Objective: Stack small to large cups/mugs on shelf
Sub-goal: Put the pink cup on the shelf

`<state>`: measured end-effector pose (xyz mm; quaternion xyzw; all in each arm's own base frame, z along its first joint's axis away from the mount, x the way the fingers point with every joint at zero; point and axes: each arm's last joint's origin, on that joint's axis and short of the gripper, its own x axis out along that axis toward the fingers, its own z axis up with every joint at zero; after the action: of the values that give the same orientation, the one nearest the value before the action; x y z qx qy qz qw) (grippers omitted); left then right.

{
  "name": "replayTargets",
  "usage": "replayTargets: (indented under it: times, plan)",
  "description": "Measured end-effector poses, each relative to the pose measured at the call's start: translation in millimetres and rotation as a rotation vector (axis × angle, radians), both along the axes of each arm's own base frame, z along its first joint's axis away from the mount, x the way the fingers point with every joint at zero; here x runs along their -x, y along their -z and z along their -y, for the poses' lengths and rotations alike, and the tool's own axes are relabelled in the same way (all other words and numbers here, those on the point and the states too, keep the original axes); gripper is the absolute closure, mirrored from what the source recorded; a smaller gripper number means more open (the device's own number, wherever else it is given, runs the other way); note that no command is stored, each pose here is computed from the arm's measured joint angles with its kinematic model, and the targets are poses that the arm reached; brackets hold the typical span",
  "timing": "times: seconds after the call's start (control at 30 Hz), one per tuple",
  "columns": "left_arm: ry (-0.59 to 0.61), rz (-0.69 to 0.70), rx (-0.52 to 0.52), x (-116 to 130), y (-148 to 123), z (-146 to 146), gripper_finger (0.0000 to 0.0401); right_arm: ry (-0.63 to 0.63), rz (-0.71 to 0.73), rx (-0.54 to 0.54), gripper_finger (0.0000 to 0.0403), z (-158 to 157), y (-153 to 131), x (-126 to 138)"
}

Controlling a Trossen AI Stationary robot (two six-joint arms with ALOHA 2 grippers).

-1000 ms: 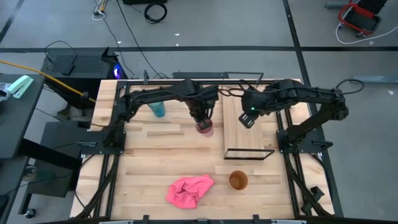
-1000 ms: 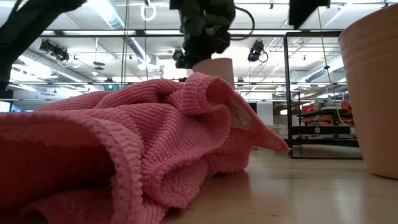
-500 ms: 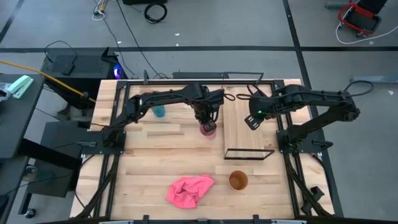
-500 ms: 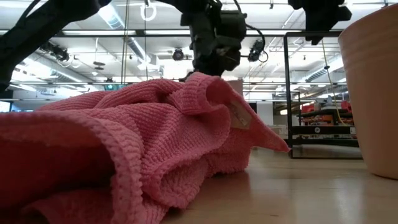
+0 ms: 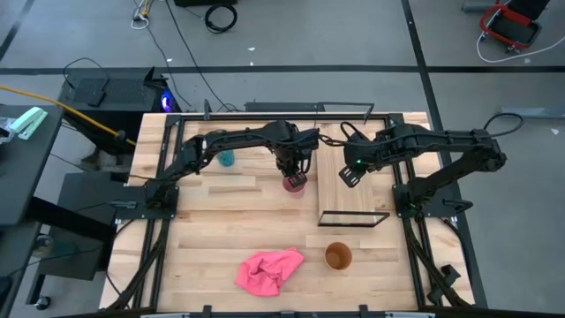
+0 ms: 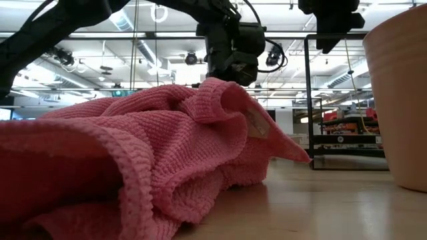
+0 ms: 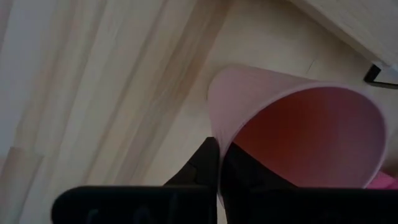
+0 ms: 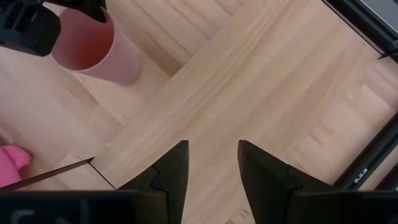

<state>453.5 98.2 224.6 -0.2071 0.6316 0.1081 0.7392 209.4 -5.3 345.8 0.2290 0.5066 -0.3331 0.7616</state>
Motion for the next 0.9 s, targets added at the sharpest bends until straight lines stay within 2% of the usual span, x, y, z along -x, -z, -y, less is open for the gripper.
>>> replayTargets:
  times: [0.47, 0.6, 0.73, 0.9]
  plan:
    - [-0.002, 0.031, 0.009, -3, -4, -1, 0.034, 0.011, 0.017, -0.004, 0.0256, 0, 0, -2]
    - [0.001, 0.074, -0.001, -5, -20, -1, 0.0322, 0.027, 0.044, -0.012, 0.0253, 0, -1, -4]
    - [0.005, 0.117, -0.003, -3, -48, 1, 0.0304, 0.014, 0.118, -0.046, 0.0249, -1, -3, -11]
    - [-0.007, 0.062, 0.018, 22, -74, 3, 0.0289, 0.038, 0.207, -0.069, 0.0248, 6, -6, -18]
